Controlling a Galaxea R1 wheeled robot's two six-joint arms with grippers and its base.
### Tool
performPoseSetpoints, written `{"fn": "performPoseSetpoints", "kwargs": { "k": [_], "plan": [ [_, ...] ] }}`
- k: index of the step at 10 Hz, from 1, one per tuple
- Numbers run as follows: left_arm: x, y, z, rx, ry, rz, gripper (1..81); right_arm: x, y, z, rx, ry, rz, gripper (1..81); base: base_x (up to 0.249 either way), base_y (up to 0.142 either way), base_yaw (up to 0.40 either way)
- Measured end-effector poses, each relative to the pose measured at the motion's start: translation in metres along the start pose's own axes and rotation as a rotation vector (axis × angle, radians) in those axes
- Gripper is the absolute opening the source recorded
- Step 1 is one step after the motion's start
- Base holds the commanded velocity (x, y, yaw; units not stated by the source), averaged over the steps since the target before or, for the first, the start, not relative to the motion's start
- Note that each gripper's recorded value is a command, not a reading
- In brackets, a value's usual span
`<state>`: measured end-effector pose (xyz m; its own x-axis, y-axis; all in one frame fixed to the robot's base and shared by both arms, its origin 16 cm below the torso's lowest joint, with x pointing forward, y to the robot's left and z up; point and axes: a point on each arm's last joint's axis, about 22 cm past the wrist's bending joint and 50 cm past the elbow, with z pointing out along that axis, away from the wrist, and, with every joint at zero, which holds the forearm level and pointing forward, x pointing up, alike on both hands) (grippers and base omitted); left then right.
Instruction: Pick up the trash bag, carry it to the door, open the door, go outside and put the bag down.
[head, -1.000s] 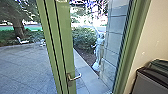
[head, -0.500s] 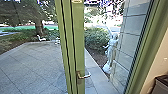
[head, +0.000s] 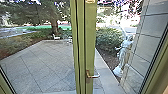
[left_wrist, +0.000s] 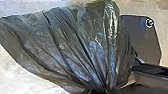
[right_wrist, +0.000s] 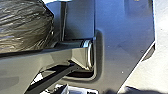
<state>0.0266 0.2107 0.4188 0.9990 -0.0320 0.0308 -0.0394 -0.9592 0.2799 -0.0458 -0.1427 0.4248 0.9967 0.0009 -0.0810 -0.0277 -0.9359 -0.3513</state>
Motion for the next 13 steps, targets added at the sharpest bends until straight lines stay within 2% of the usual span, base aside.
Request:
{"fn": "performPoseSetpoints", "kwargs": {
  "k": [9, 12, 13],
  "plan": [
    [0.0012, -0.0001, 0.0, 0.0, 0.003, 0.001, 1.0, -0.0008, -0.0002, 0.0001, -0.001, -0.003, 0.0, 81.1, 0.0, 0.0, 0.225],
    [-0.0045, 0.0003, 0.0001, -0.001, -0.006, -0.001, 1.0, 0.0025, 0.0006, -0.0002, -0.001, 0.004, -0.001, 81.1, 0.0, 0.0, 0.061],
    [-0.0023, 0.0003, 0.0001, -0.001, -0.003, -0.001, 1.0, 0.0015, 0.0, 0.0, -0.001, 0.002, -0.001, 81.1, 0.0, -0.255, 0.0]
  ]
}}
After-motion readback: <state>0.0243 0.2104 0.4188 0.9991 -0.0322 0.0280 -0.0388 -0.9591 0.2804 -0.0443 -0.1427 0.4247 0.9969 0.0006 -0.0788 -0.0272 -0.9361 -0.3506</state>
